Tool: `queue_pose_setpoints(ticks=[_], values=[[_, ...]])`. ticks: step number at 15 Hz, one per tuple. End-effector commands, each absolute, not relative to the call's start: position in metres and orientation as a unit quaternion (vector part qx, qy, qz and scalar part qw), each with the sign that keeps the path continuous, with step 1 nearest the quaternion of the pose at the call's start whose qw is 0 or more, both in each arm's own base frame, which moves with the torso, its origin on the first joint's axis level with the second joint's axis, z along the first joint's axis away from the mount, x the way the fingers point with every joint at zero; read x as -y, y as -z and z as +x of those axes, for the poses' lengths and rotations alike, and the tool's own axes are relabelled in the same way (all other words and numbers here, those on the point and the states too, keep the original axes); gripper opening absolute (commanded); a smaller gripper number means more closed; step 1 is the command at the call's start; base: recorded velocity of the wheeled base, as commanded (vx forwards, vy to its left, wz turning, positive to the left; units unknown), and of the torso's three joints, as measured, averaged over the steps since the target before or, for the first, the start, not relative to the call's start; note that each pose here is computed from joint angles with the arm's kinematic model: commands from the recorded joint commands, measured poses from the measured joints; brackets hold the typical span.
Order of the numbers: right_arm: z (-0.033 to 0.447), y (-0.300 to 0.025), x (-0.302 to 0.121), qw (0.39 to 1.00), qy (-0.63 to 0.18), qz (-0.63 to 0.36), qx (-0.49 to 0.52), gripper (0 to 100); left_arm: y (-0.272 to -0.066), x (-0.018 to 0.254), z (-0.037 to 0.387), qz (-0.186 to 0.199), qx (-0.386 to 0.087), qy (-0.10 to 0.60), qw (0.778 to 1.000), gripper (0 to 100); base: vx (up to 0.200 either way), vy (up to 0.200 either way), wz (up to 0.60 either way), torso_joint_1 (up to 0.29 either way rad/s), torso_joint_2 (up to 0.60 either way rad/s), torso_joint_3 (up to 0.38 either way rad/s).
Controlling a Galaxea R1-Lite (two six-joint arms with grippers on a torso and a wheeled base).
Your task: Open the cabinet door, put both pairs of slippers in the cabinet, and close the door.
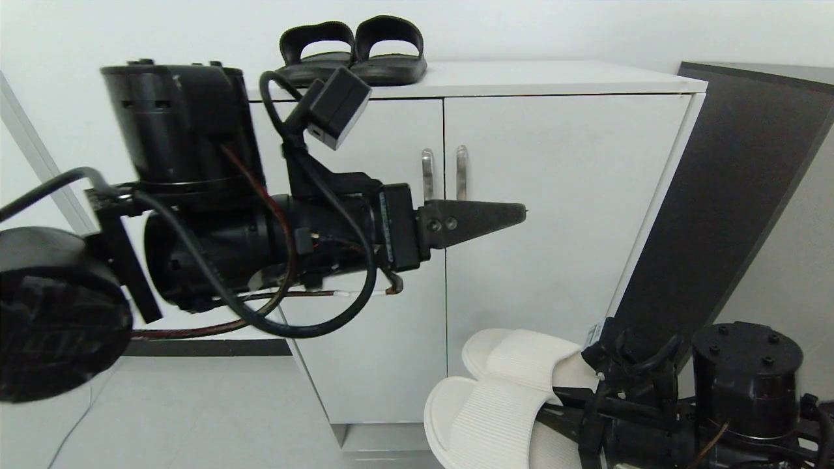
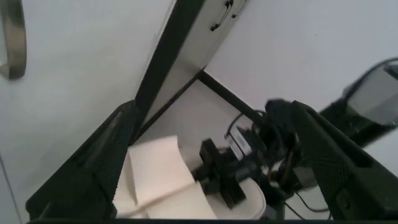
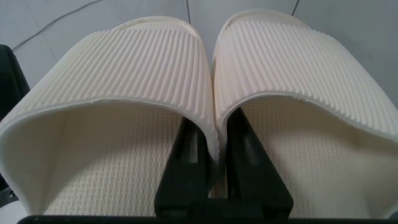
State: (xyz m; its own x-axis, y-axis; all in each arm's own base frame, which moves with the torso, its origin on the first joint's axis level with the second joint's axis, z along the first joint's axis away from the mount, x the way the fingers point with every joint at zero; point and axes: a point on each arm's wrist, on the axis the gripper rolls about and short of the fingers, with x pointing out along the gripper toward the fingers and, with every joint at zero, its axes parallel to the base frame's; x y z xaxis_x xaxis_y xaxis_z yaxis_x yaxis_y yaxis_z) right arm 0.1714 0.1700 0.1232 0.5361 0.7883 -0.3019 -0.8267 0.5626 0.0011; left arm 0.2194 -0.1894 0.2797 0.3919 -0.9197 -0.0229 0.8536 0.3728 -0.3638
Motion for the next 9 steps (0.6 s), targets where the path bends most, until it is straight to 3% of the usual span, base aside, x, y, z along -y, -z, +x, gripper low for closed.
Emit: queue_pose_setpoints(ticks=[1,4,9], values=[[0.171,-0.121,-0.17,0.872,-0.464,-0.073,-0.138,0,-0.268,0.21,0.247,-0.155,-0.126,0.536,0.821,100,0.0,0.0,0.0,0.0,0.0,0.0],[0.173,-0.119,-0.171,0.872,-0.463,-0.074,-0.143,0,-0.267,0.22,0.263,-0.157,-0.117,0.503,0.842,100,0.0,0.0,0.0,0.0,0.0,0.0],[0.174,-0.117,-0.172,0.872,-0.462,-0.076,-0.146,0,-0.284,0.213,0.281,-0.168,-0.074,0.435,0.882,100,0.0,0.0,0.0,0.0,0.0,0.0]])
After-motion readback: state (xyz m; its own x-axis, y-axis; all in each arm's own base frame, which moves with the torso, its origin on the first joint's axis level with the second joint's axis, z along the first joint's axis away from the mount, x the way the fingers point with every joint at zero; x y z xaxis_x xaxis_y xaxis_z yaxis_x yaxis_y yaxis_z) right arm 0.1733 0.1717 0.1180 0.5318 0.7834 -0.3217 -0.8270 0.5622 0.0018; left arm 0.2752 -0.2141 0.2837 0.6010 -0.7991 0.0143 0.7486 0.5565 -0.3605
